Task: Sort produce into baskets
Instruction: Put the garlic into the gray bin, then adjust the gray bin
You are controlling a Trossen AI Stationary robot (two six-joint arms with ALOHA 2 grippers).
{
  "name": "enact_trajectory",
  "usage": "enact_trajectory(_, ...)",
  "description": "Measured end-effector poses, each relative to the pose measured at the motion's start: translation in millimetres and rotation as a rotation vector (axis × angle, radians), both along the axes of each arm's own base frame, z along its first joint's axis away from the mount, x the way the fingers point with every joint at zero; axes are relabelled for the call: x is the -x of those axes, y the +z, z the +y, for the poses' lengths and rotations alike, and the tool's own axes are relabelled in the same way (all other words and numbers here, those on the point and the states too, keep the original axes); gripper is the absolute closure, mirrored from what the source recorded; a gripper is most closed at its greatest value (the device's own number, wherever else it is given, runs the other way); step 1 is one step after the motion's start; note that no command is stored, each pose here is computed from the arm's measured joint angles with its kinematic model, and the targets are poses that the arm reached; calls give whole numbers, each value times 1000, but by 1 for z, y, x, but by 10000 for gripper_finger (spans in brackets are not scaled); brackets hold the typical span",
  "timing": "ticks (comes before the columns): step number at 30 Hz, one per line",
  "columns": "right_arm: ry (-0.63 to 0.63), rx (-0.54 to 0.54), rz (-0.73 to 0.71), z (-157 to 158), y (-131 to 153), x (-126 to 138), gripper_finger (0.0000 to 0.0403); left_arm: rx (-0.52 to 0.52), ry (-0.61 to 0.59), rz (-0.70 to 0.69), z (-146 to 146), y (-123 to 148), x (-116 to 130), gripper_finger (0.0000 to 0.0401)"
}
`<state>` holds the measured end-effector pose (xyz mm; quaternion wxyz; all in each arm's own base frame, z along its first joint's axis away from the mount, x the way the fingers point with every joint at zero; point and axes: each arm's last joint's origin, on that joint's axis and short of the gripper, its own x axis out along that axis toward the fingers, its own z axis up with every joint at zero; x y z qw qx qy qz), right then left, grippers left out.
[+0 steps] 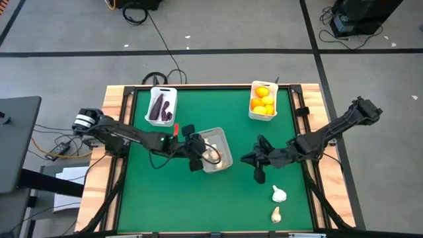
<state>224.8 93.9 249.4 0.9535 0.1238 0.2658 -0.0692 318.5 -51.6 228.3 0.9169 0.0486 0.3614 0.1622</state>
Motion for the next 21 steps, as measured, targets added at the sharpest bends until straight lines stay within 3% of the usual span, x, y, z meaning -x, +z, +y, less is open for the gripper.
enact_trajectory(5,-58,-33,142,2,-10,17,317,-12,49,52,15,-16,-8,163)
enact_trajectory(9,-179,-136,305,2,-23,32,277,-13,85,118,23,-18,-2,124)
enact_trajectory(14,-361,-178,495,-7,-33,52,251,20,145,158,23,-9,15,117)
enact_trajectory(17,-395,-167,573,-12,-29,63,252,33,156,144,18,1,23,117)
enact_trajectory(21,-367,-256,606,-10,-15,67,254,51,167,148,13,1,28,117)
